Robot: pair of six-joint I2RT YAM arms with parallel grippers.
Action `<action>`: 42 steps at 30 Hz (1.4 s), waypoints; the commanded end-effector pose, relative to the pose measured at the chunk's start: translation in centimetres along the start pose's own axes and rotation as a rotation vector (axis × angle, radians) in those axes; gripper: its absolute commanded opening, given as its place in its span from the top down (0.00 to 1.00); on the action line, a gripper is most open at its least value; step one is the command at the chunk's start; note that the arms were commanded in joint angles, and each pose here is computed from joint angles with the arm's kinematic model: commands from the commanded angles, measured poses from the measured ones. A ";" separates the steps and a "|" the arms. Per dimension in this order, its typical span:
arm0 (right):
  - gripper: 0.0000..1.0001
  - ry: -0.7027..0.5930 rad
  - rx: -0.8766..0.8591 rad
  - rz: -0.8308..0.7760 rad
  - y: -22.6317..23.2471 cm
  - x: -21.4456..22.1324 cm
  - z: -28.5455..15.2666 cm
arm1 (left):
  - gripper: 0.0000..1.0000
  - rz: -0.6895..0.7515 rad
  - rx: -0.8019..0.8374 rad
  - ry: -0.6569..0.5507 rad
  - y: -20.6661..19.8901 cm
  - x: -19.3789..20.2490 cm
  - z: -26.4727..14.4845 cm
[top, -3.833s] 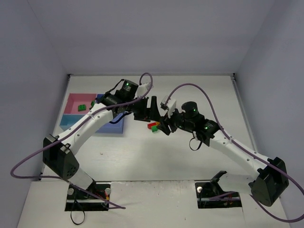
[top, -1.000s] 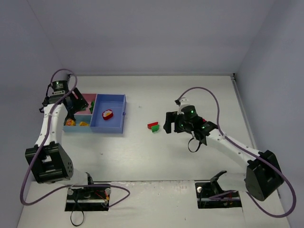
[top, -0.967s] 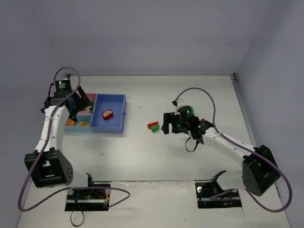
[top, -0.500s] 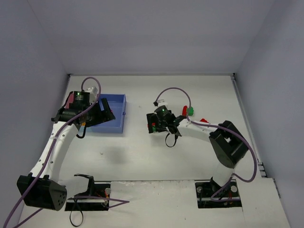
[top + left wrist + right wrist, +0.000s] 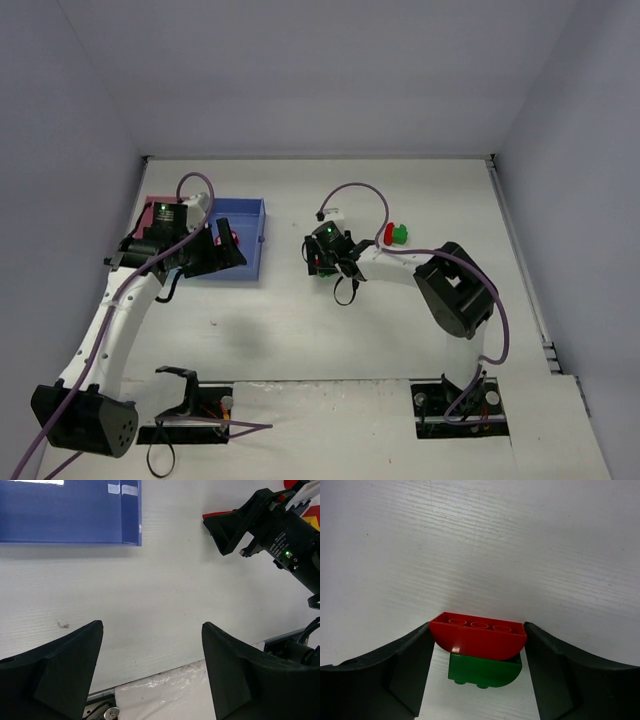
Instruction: Sort the legos into containers by color
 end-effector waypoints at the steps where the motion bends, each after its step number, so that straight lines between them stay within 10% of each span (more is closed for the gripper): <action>1: 0.37 -0.044 0.018 0.025 0.2 -0.7 -0.2 | 0.26 0.029 0.050 -0.021 -0.9 -0.2 -0.5; 27: 0.19 -0.053 0.005 -0.081 -0.8 -0.7 -4.1 | 0.26 0.021 0.104 -0.007 -3.5 -1.5 2.9; 42: 0.31 -0.005 -0.010 -0.005 -0.6 1.7 -3.2 | 0.26 0.035 0.135 0.046 -4.1 -3.4 5.1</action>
Point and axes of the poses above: each gripper's point midway between its finger pads, its own z axis out along the fingers, its own y axis along the line the jaws close on, x = y × z, the point moved 3 cm from there along -z, back along the fingers, and after that the axes turned 12 degrees about z, right-handed, at the moved point
